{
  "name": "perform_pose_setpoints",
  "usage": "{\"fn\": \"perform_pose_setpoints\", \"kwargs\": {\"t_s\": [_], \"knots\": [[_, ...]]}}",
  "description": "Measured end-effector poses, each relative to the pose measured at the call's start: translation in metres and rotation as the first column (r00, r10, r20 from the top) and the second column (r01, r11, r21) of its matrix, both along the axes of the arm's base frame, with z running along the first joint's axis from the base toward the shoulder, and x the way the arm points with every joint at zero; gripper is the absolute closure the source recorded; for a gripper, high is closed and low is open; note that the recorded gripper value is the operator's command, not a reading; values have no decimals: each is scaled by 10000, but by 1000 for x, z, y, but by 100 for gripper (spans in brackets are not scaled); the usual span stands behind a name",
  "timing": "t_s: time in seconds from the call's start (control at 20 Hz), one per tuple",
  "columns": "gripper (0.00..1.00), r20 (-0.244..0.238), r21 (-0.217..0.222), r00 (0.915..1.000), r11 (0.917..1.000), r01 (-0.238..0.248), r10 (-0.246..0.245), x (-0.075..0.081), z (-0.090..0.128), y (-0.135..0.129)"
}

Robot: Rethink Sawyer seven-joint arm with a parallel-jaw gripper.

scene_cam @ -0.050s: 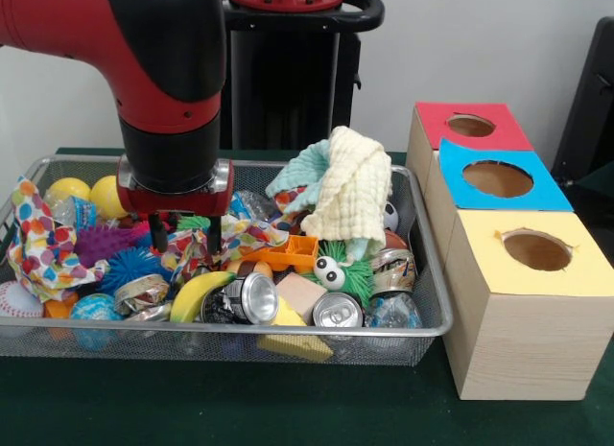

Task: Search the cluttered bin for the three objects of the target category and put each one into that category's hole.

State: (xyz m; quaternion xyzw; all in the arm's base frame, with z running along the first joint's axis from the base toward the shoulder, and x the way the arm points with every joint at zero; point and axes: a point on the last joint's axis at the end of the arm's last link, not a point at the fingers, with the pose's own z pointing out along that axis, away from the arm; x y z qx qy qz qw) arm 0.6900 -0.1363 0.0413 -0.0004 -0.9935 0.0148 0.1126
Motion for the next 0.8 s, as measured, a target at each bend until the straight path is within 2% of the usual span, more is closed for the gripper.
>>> {"fn": "perform_pose_setpoints", "kwargs": {"t_s": [0.3, 0.5, 0.6, 0.8], "knots": [[0, -272, -33, 9996, 10000, 68, -69, -12, -6, -3], [0, -541, -21, 9985, 9999, 101, -102, -27, -13, -3], [0, -744, 15, 9971, 9999, 146, -144, -42, -20, -1], [0, -948, 67, 9953, 9998, 185, -178, -58, -28, 2]]}}
